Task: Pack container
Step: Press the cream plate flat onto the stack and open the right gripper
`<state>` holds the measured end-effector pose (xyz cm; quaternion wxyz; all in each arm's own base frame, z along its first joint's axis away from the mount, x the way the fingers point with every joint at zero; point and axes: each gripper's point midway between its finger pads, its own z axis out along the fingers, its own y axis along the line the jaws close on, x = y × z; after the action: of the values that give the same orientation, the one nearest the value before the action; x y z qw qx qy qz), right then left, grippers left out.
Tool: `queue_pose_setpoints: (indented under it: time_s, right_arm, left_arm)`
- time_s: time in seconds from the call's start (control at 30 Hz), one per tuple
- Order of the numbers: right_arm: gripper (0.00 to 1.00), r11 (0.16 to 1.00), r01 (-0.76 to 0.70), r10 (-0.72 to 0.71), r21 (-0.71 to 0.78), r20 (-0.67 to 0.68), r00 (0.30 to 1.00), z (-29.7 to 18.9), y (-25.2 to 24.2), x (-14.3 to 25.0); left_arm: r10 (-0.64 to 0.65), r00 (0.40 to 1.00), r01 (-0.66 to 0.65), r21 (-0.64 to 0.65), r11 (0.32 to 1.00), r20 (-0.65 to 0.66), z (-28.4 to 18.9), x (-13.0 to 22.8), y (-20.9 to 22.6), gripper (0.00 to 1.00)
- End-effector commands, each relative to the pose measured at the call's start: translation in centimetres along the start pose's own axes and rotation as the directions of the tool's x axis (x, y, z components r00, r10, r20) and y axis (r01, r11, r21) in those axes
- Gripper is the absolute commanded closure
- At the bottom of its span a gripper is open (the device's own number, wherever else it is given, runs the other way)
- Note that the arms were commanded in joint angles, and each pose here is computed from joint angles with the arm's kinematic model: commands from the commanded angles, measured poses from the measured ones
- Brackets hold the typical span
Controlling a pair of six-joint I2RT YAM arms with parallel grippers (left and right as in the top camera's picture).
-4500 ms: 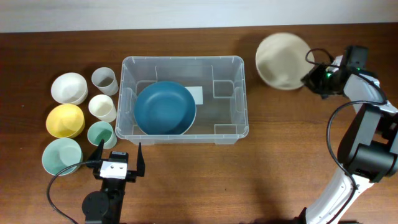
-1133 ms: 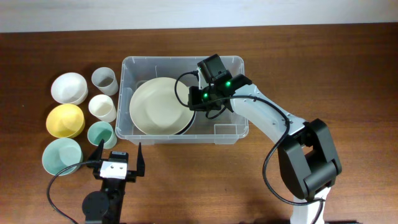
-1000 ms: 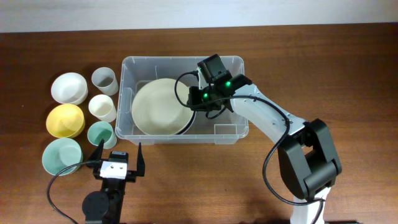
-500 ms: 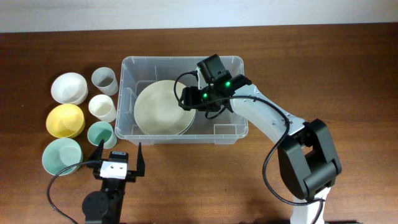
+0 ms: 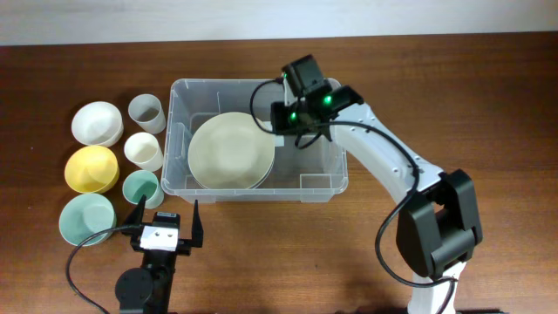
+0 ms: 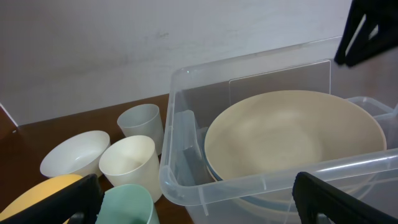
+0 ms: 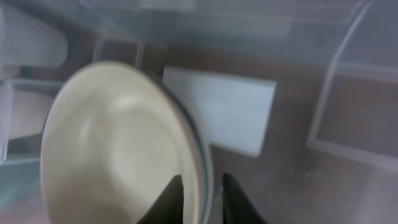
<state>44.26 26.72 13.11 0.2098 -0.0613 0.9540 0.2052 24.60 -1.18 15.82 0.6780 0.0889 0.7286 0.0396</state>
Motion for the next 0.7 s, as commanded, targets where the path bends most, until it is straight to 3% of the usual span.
queue_pose_setpoints:
  time_s: [0.0, 0.13, 0.67]
  right_arm:
    - [0.90, 0.998, 0.032, -0.035, 0.049, 0.061, 0.998, -2.1, -0.4, -1.8]
    - [0.96, 0.997, 0.033, -0.033, 0.066, -0.009, 0.999, -1.1, -0.6, 0.0]
    - [0.96, 0.996, 0.082, -0.073, 0.046, -0.171, 0.983, 3.1, 1.5, 5.1]
  left_arm:
    - [0.012, 1.000, -0.012, 0.002, 1.000, -0.001, 0.0, 0.2, 0.0, 0.00]
    - [0.012, 1.000, -0.012, 0.002, 1.000, -0.001, 0.0, 0.2, 0.0, 0.00]
    - [0.012, 1.000, -0.012, 0.002, 1.000, -0.001, 0.0, 0.2, 0.0, 0.00]
